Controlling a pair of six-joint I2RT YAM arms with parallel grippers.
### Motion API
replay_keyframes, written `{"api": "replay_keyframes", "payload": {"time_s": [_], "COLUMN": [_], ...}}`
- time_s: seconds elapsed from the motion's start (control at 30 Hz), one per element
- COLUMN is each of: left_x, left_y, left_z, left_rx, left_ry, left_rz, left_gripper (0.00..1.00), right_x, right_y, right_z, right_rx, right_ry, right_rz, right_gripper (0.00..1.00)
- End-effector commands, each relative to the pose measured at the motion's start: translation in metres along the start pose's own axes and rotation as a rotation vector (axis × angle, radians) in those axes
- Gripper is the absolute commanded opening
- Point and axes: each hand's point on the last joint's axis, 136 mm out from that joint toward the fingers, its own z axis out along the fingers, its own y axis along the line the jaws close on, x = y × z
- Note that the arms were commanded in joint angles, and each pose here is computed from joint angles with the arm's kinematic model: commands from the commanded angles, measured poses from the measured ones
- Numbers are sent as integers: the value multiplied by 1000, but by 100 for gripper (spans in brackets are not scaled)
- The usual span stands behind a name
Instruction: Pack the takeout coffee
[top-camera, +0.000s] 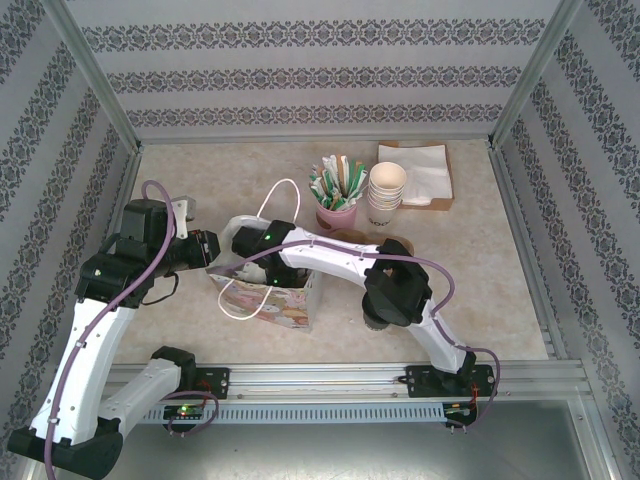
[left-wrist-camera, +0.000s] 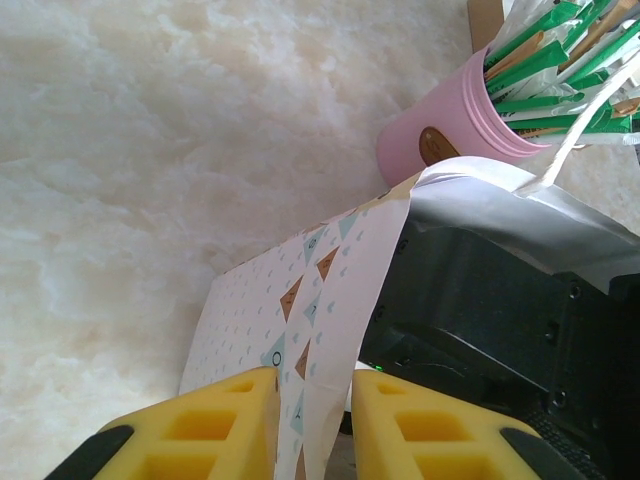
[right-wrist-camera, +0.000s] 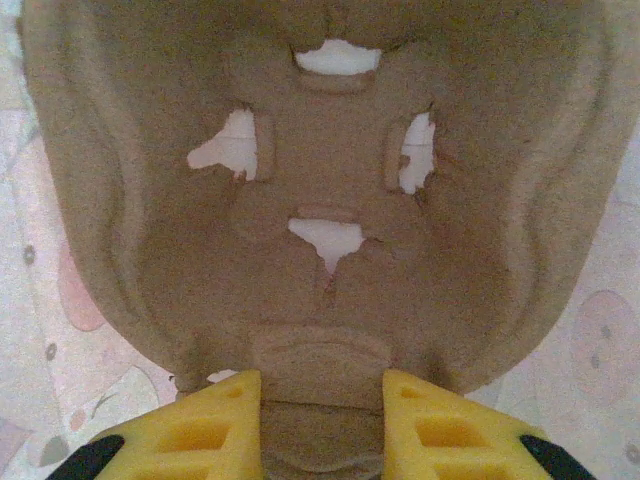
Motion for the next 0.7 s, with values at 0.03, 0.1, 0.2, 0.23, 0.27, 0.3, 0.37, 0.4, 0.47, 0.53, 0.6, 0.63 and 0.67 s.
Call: {"api": "replay_keyframes", "payload": {"time_s": [0.03,0.1,0.2,0.23,0.27,0.3,0.37,0.4,0.47,0.53,0.6,0.63,0.67], "left_x": [-6,-6,-6,-6,-6,-6,-6,-6,-7,-6,-6,-6,-6], "left_y": [-2,-3,-3,-3,-3,-3,-3,-3,-3,-2,-2,-2,-3], "left_z": [0,0,0,0,0,0,0,0,0,1,0,0,1], "left_rx": [19,21,21,23,23,23,23,23,23,19,20,20,20], "left_ry": [-34,-34,-34,-34,-34,-33,-33,-31,-33,-31,-33,-34,-33], "left_rz": [-14,-16,-17,-18,-18,-19,-19,-19,-18,-19,-19,-19,-19], "left_gripper": [25,25,25,25,25,25,25,25,25,25,25,25,25], "right_x": [12,13,16,16,17,17,16,16,17,17,15,13,12], "right_y": [3,3,1,1,0,1,2,4,7,8,8,7,7], "right_z": [33,36,43,45,47,49,54,56,61,62,59,56,54], "right_rx": [-20,-22,-13,-7,-5,-8,-13,-14,-22,-24,-19,-15,-9], "right_ry": [72,79,96,100,106,109,112,113,120,123,111,99,89], "right_rz": [4,4,-1,-2,0,0,-5,-9,-12,-15,-10,-12,-16], "right_gripper": [29,29,29,29,29,29,30,30,30,30,31,31,32]}}
